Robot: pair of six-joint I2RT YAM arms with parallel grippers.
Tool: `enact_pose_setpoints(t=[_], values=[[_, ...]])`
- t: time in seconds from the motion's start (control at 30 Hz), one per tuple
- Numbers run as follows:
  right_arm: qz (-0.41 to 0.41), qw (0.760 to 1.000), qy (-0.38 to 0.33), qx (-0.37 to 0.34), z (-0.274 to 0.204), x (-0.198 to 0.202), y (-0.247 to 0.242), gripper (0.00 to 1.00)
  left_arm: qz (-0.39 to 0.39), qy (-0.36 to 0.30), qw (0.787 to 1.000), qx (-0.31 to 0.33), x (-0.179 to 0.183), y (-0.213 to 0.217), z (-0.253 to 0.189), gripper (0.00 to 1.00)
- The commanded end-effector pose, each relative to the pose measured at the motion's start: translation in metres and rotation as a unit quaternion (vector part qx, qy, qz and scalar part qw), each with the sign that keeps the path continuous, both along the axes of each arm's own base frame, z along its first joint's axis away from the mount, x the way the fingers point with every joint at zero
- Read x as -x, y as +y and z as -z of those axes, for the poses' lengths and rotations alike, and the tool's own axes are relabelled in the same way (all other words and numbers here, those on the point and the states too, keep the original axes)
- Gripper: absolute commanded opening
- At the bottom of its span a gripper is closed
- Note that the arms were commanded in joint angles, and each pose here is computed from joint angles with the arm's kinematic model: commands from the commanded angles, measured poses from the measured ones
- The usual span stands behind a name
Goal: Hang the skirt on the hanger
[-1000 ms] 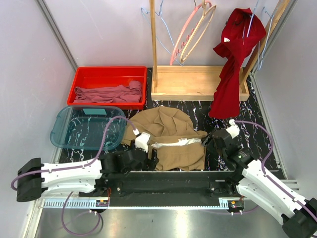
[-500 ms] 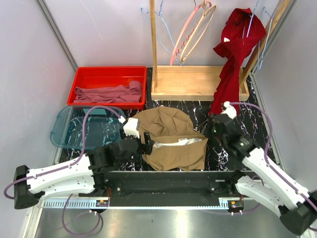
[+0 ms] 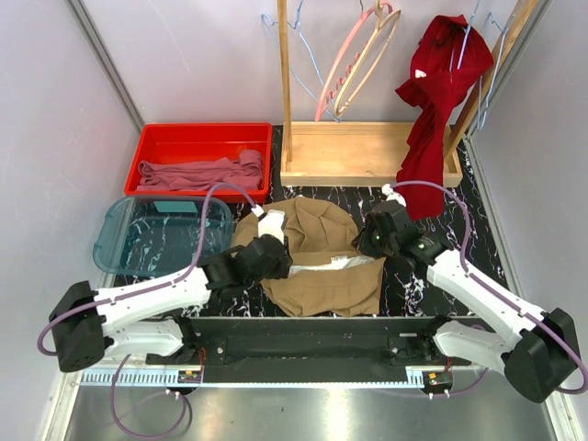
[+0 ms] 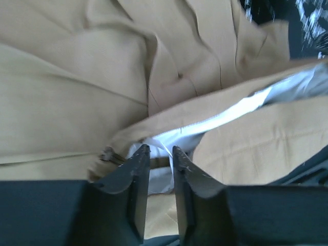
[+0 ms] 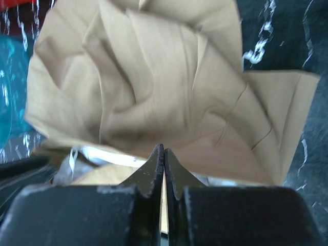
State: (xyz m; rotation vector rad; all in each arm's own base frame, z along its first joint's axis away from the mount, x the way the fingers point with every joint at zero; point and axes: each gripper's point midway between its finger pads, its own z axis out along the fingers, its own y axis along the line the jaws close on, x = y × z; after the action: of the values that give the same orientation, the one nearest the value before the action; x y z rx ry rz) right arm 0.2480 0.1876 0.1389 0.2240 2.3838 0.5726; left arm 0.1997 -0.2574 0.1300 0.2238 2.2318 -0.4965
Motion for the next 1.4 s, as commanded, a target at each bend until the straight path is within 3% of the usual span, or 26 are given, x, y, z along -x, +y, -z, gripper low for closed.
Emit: enact_pose_setpoints(t=[0.0, 0.4, 0.63, 0.77, 0.83, 1.03, 1.07, 1.1, 1.23, 1.37], values=[[-0.023, 0.999, 0.009, -0.035, 0.001, 0.019, 0.007, 0.05, 0.034, 0.042, 0.998, 0.030, 0.013, -0.020, 0.009, 0.24], [-0.003, 0.997, 0.073, -0.002, 0.050, 0.044, -0.012, 0.08, 0.034, 0.089, 0.995, 0.010, 0.029, -0.010, 0.047, 0.15], [0.027, 0.997, 0.074, 0.015, 0.057, 0.049, -0.027, 0.11, 0.049, 0.131, 0.990, 0.007, 0.048, -0.005, 0.075, 0.03], [0.028, 0.997, 0.064, 0.016, 0.047, 0.040, -0.023, 0.20, 0.064, 0.139, 0.988, 0.002, 0.054, -0.005, 0.081, 0.00], [0.028, 0.998, 0.052, 0.020, 0.037, 0.031, -0.022, 0.34, 0.072, 0.129, 0.989, 0.004, 0.052, -0.008, 0.074, 0.00], [0.032, 0.996, -0.055, 0.064, -0.047, -0.028, -0.016, 0.61, 0.087, 0.085, 0.993, 0.009, 0.039, -0.016, 0.038, 0.26], [0.027, 0.993, -0.093, 0.066, -0.080, -0.043, -0.012, 0.63, 0.083, 0.078, 0.993, 0.007, 0.036, -0.016, 0.033, 0.30], [0.031, 0.991, -0.109, 0.069, -0.094, -0.052, -0.012, 0.64, 0.083, 0.072, 0.994, 0.009, 0.034, -0.017, 0.024, 0.39], [0.037, 0.981, -0.173, 0.083, -0.156, -0.098, -0.008, 0.67, 0.087, 0.046, 0.995, 0.015, 0.029, -0.017, -0.001, 0.58], [0.013, 0.956, -0.286, 0.064, -0.244, -0.126, 0.006, 0.67, 0.075, 0.019, 0.997, 0.020, 0.024, -0.010, -0.023, 0.74]])
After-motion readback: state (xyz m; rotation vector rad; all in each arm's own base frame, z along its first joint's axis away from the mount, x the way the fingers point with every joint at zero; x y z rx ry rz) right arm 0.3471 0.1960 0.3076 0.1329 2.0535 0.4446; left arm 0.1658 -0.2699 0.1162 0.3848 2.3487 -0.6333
